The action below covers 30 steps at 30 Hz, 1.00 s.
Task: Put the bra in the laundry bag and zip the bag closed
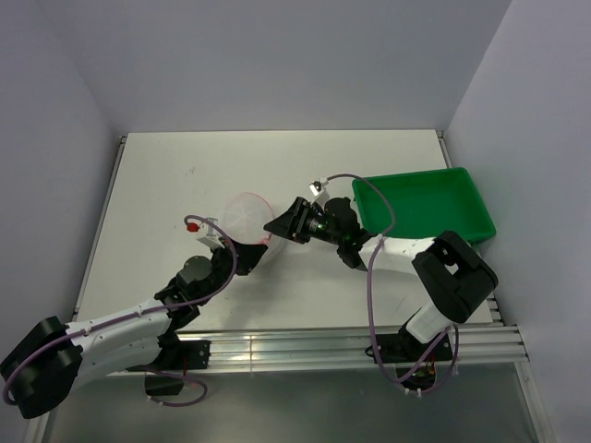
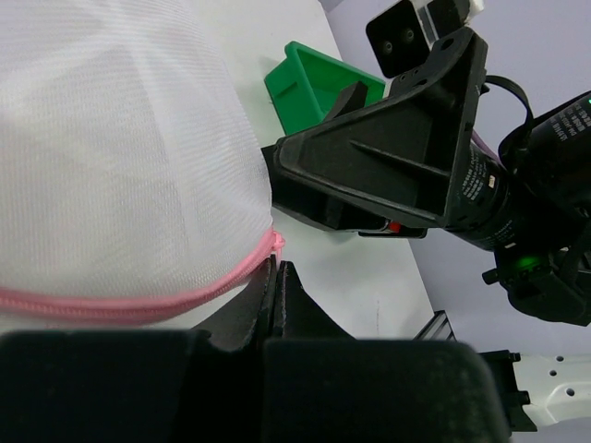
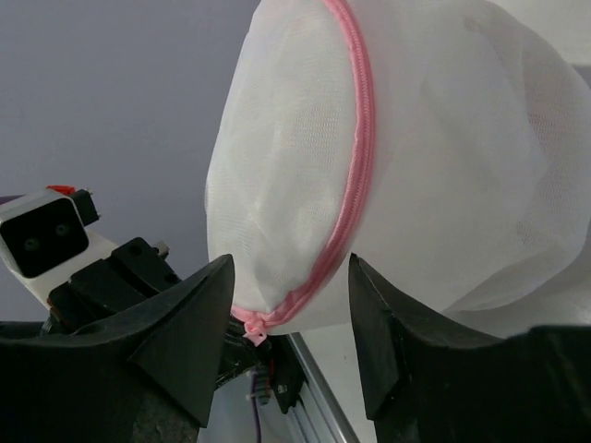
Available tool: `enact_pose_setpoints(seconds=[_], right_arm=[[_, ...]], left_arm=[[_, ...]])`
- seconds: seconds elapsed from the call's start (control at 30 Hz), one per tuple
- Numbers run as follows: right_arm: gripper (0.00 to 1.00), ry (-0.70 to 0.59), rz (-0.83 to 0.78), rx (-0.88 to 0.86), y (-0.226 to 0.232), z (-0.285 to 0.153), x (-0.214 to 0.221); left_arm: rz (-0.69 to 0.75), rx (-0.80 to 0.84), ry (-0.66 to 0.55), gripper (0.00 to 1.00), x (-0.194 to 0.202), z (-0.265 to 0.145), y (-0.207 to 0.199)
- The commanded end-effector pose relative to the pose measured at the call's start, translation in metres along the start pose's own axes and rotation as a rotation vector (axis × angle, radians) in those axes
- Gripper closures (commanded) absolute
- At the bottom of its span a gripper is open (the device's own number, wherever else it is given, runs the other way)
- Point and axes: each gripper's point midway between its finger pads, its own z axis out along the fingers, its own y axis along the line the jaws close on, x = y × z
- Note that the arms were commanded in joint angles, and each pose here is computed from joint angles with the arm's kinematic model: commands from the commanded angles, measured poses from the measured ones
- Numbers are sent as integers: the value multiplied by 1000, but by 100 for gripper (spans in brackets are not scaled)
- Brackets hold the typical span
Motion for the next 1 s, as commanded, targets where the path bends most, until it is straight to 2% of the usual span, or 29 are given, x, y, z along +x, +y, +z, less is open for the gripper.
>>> enact_pose_setpoints(seconds=[0.0,0.1,0.13,0.2,0.33,0.47,0.63,0.67,0.93,0.97], right_arm=[[39,-39,-54,-44,22,0,-11],[40,-36,-60,-12,15,-1,-7],[47,-17,-53,-22,17,0,-3],[53,-18,-40,-48,21,1,-3],[81,-22,-50,-60,26,3,-5],[98,-34,-67,-37,24,2,-8],[100,-60,-88,-5,10,-2,-26],[100,-68,-94,-5,8,-4,-31],[100,-104,-201,37,-15,-3,-94],[100,-62,-189,50,-25,3,-90]], left_arm=[[-14,52,-35,100,-10,-2,-15],[-13,53,-37,100,-11,-1,-15],[-14,53,-32,100,-10,-1,-15],[-18,58,-25,100,-8,0,-16],[-13,49,-20,100,-7,0,-14],[-2,26,-30,100,-9,-2,-9],[43,-37,-49,100,-15,-9,4],[62,-88,-26,100,-9,-12,17],[125,-295,-148,100,-42,-48,59],[134,-301,-156,100,-45,-50,59]])
